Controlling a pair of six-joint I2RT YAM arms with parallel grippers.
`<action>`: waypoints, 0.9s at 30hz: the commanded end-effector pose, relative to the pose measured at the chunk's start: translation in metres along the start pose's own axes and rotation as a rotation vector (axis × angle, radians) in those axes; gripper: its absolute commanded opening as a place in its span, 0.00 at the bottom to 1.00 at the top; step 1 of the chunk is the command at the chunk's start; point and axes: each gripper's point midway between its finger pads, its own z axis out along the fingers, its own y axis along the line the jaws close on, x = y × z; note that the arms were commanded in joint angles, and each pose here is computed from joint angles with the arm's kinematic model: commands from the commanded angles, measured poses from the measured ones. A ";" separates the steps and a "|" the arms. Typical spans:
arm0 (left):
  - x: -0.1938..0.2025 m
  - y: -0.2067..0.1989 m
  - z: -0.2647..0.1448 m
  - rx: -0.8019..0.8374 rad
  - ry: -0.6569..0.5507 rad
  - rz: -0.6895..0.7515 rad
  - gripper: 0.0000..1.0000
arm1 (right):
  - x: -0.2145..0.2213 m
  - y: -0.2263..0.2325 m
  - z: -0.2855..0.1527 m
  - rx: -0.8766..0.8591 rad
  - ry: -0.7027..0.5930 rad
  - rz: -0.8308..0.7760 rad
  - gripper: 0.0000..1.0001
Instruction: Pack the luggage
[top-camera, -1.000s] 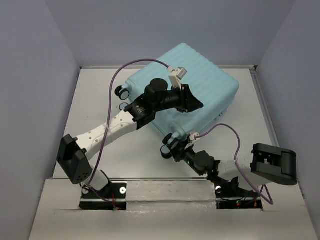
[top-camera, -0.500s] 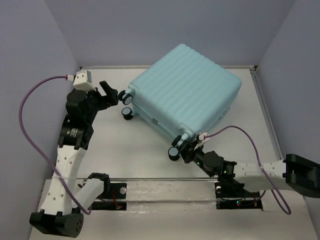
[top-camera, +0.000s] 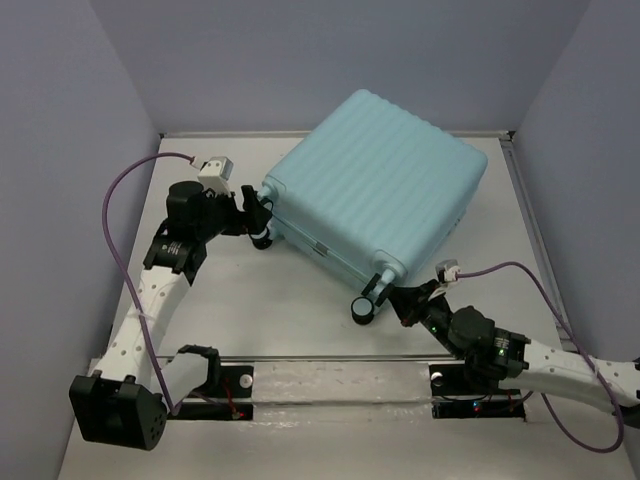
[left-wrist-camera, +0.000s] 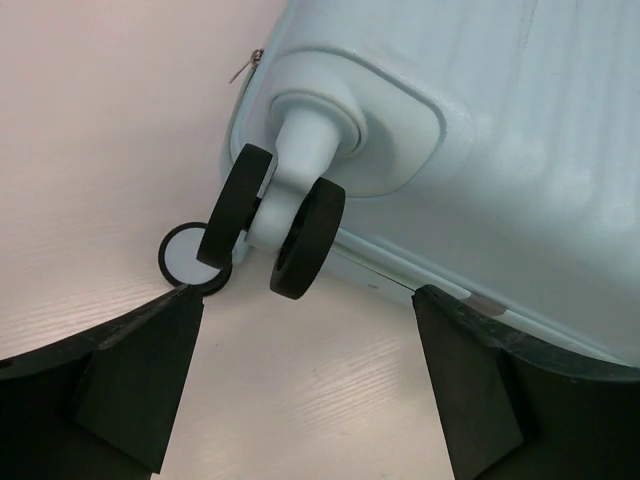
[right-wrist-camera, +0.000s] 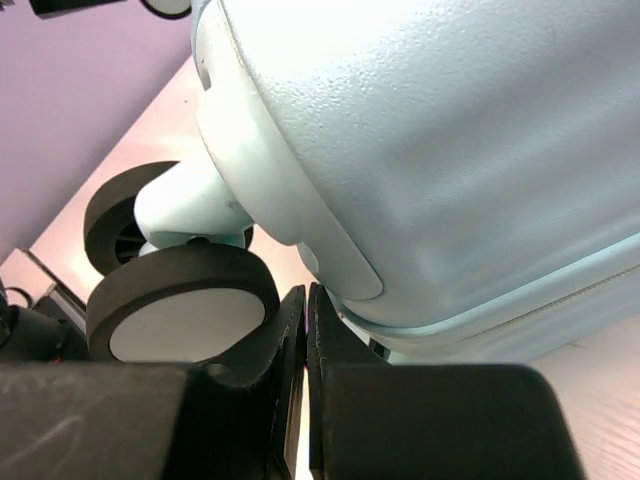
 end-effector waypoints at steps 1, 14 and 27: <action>-0.033 0.001 -0.003 -0.039 -0.096 0.086 0.99 | -0.032 0.028 -0.003 -0.061 -0.011 0.048 0.07; -0.030 -0.012 0.028 0.000 -0.014 0.189 0.99 | -0.016 0.034 0.009 -0.031 0.093 -0.013 0.07; -0.024 -0.006 0.058 -0.002 0.044 0.198 0.13 | -0.013 -0.002 -0.004 0.142 0.133 -0.015 0.69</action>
